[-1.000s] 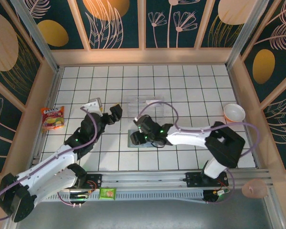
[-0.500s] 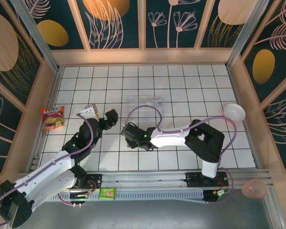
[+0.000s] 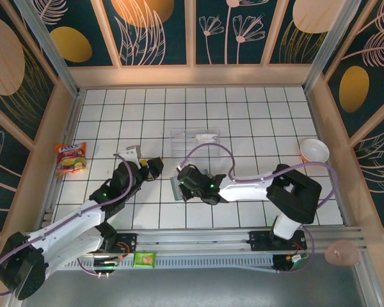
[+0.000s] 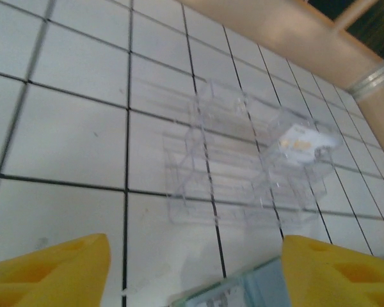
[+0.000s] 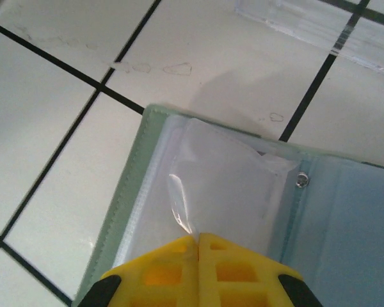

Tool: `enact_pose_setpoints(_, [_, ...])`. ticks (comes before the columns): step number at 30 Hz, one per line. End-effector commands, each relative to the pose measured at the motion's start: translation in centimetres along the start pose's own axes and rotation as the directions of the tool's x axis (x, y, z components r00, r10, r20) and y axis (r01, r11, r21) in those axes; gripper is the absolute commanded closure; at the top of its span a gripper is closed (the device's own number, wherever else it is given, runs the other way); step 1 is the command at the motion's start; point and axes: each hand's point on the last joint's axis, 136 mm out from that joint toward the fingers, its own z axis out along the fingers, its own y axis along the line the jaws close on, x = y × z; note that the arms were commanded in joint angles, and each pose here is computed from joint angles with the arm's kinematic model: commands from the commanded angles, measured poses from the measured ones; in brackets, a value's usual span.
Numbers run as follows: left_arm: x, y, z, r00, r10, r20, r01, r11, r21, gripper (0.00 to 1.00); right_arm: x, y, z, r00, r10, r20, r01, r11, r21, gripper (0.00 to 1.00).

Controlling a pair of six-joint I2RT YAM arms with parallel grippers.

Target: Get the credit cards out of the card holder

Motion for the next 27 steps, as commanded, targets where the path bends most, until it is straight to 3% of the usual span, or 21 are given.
enact_pose_setpoints(1, [2.6,-2.0,0.7,0.994,-0.035,-0.106,0.05,0.989,0.142,0.4,-2.1,1.1,-1.5,0.992,0.101,0.073,-0.091,0.988,-0.124,1.0])
enact_pose_setpoints(8, [8.8,-2.9,2.3,0.942,-0.017,-0.335,0.092,0.973,0.21,0.7,-1.8,0.4,-1.9,0.986,0.156,0.065,-0.148,0.981,-0.124,1.0])
enact_pose_setpoints(14, [11.0,-2.8,3.2,0.9,0.025,-0.436,0.058,0.983,0.176,0.87,-1.4,0.3,-1.6,0.985,0.167,0.048,-0.161,0.98,-0.116,1.0])
enact_pose_setpoints(21, [13.7,-2.2,3.5,0.846,0.065,-0.529,0.013,0.99,0.142,0.9,-1.2,0.4,-1.4,0.985,0.171,0.035,-0.167,0.98,-0.113,1.0])
enact_pose_setpoints(25, [15.4,-1.2,3.5,0.803,0.083,-0.591,-0.025,0.994,0.106,1.0,-1.1,0.1,-1.2,0.983,0.179,0.028,-0.176,0.98,-0.092,1.0])
enact_pose_setpoints(27, [16.5,-0.5,3.4,0.778,0.078,-0.623,-0.03,0.996,0.088,1.0,-1.0,-0.4,-1.1,0.981,0.191,0.021,-0.19,0.98,-0.062,1.0])
